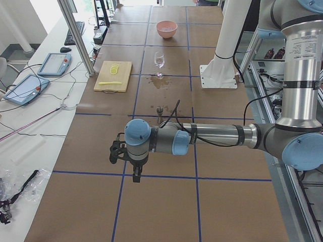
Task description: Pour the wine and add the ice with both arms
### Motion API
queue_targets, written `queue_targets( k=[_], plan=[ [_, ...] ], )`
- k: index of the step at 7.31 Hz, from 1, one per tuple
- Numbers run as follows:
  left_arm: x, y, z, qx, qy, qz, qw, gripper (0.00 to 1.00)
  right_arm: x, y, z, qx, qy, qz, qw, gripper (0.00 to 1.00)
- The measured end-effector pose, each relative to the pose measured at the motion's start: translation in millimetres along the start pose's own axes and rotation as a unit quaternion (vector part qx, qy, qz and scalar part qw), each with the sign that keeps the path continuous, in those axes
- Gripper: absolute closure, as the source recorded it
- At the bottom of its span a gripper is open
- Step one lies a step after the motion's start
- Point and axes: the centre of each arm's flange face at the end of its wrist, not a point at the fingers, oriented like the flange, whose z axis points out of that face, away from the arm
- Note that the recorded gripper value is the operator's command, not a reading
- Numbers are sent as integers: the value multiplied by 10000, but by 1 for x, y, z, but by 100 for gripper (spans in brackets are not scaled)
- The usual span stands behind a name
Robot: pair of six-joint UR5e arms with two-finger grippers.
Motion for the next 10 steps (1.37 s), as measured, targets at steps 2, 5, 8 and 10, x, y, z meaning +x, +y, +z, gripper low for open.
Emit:
queue_targets(
  k=[2,5,8,10],
  plan=[
    [6,-7,-3,23,-22,17,10000,0,3,3,0,-9,-17,53,10000,0],
    [3,-7,-1,-109,-278,-67,9995,0,11,12,1,-17,-70,167,9998,0],
    [-1,-3,3,-234,-309,-141,9991,0,17,22,2,-14,-220,298,9993,0],
    [-1,-2,3,-240,-279,-141,9992,0,19,24,1,5,-227,350,9991,0]
  ],
)
